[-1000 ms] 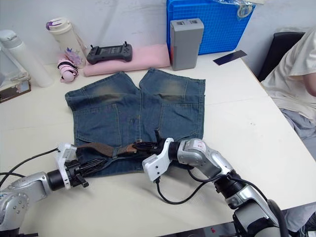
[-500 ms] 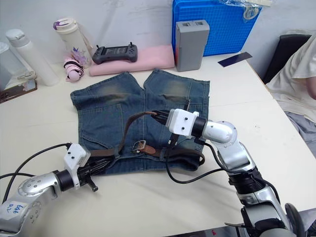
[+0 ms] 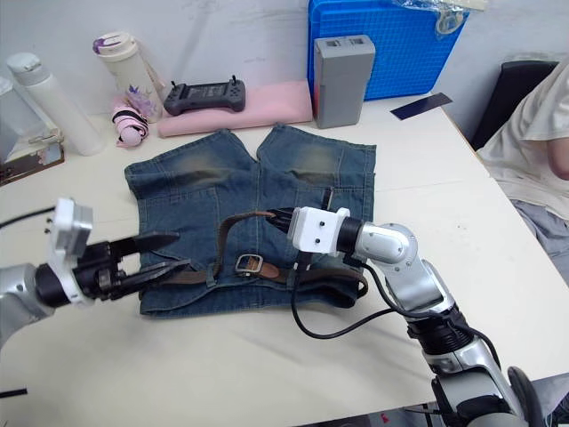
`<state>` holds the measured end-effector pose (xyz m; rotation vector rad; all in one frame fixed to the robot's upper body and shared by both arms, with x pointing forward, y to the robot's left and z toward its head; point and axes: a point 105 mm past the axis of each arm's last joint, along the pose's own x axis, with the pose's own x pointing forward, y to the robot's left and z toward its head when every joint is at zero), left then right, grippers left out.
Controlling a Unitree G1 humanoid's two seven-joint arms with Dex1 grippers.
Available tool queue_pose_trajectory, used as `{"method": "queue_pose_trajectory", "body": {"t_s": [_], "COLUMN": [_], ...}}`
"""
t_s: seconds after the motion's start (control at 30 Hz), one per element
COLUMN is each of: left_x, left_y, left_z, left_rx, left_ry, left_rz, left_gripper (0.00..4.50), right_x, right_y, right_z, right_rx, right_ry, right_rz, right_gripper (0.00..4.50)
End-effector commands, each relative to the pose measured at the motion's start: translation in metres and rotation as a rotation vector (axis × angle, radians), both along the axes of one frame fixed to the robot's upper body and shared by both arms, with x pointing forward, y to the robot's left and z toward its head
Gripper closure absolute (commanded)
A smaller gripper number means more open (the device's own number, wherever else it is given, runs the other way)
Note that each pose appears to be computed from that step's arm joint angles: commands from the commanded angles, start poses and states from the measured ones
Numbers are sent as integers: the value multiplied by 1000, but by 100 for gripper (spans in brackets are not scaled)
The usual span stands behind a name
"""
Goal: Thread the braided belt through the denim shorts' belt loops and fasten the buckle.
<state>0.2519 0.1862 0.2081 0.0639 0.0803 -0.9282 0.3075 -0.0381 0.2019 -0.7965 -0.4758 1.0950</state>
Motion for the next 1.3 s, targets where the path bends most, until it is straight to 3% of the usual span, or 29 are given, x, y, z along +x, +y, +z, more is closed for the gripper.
{"method": "queue_pose_trajectory", "body": {"t_s": [0.03,0.37,0.47,0.67,0.77,0.87,0.93,1.1,1.2,1.3], "left_x": [16,52,50,46,47,48,49,51,51,50], "left_y": [-17,-34,-40,-47,-46,-41,-38,-33,-34,-35], "left_z": [-11,-28,-22,-18,-19,-15,-10,13,22,27], "left_rx": [33,55,10,-14,-12,-27,-47,-126,-162,-176], "left_ry": [-82,-228,-244,-257,-256,-266,-272,-301,-307,-305], "left_rz": [30,109,79,61,76,118,141,192,201,200], "left_gripper": [88,88,167,434,445,450,450,450,450,450], "right_x": [-11,-22,-23,-23,-22,-17,-16,-36,-47,-42], "right_y": [7,12,11,12,12,9,8,9,14,14], "right_z": [13,18,16,10,8,8,1,-36,-56,-66], "right_rx": [20,15,6,-2,3,64,57,-17,-63,-75], "right_ry": [-48,-37,-30,-5,22,135,201,414,500,521], "right_rz": [45,71,68,59,51,3,-20,2,25,-4], "right_gripper": [450,450,450,450,450,337,236,5,5,5]}}
